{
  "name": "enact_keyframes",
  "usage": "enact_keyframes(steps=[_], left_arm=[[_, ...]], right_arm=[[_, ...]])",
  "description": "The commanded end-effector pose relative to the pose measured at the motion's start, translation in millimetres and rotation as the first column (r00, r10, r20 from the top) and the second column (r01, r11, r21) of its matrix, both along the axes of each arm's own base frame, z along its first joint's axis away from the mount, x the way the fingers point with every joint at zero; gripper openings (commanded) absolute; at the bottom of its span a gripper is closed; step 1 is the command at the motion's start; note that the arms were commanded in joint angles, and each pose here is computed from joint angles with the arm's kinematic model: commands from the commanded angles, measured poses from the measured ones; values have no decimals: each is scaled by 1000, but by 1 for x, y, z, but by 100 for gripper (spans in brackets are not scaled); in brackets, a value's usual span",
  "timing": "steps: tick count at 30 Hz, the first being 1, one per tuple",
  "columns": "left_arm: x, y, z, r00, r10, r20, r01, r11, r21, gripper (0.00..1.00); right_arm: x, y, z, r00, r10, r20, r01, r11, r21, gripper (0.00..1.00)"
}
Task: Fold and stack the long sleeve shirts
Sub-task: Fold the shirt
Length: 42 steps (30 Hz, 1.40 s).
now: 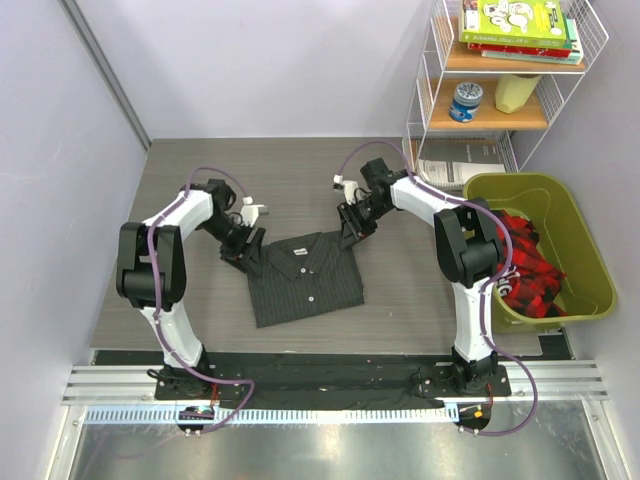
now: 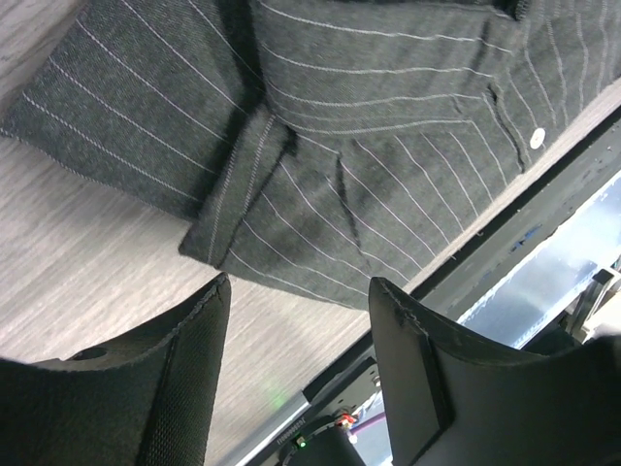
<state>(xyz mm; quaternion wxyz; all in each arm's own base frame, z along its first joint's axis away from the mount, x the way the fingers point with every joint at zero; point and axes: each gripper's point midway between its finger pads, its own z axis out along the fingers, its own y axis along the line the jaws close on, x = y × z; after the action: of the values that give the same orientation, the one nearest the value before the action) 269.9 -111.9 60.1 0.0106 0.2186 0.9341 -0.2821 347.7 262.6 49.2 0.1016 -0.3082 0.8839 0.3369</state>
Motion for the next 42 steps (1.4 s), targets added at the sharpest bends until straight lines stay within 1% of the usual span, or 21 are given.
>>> enact_keyframes(steps=[1,4,9,10,11,15,16,17,20,21,23,24,26,27,28,29,31,32,35,42], left_arm=[[9,0,-7,999,-6,34,7,1000,-14,59],[15,2,-12,999,17,41,-17,1000,10,58],[18,16,-17,997,60,48,-65,993,104,57],[19,19,-17,996,67,52,-73,991,111,57],[19,22,-16,996,71,63,-78,989,127,58],[17,18,-16,996,75,56,-80,992,102,57],[17,17,-16,996,79,52,-84,992,95,57],[16,15,-16,996,78,46,-82,993,85,56],[17,8,-12,996,77,44,-78,996,38,49],[18,5,-9,996,77,50,-78,997,21,45],[18,4,-9,995,85,47,-85,996,17,40],[19,2,-9,995,83,46,-84,996,8,35],[19,2,-8,995,86,42,-86,996,4,31],[18,1,-7,996,84,39,-84,997,-2,26],[18,0,-6,996,85,38,-85,996,-7,24],[17,0,-6,996,86,37,-86,996,-8,22],[16,-1,-4,995,88,38,-87,996,-14,15],[17,-1,-3,995,90,38,-89,996,-15,9],[16,-3,4,995,90,45,-89,996,-28,0],[14,-4,20,993,87,77,-84,996,-45,0]], right_arm=[[0,8,16,999,24,21,-25,999,48,29],[-1,9,13,1000,23,5,-23,999,47,28],[1,9,11,1000,19,0,-19,999,39,33],[1,8,10,1000,18,0,-18,999,33,36],[1,7,10,1000,17,-1,-17,999,31,37],[0,9,11,1000,23,-2,-23,999,42,35],[0,9,11,1000,23,-2,-23,999,42,34],[0,9,12,1000,24,-2,-24,999,45,30],[0,11,15,1000,30,3,-30,998,59,25],[0,11,17,1000,31,6,-31,998,63,21],[0,10,18,1000,30,5,-30,997,65,18],[0,10,19,1000,30,8,-30,997,66,14],[1,10,19,1000,27,9,-28,998,63,9],[1,10,20,1000,27,14,-27,998,63,3],[2,8,21,1000,21,13,-22,998,63,1],[2,7,21,1000,20,16,-21,998,61,1],[3,5,23,1000,12,18,-13,998,60,1],[4,4,24,1000,8,20,-9,998,62,1],[3,0,32,999,2,32,-4,998,67,1],[0,-8,49,997,-10,74,4,997,73,1]])
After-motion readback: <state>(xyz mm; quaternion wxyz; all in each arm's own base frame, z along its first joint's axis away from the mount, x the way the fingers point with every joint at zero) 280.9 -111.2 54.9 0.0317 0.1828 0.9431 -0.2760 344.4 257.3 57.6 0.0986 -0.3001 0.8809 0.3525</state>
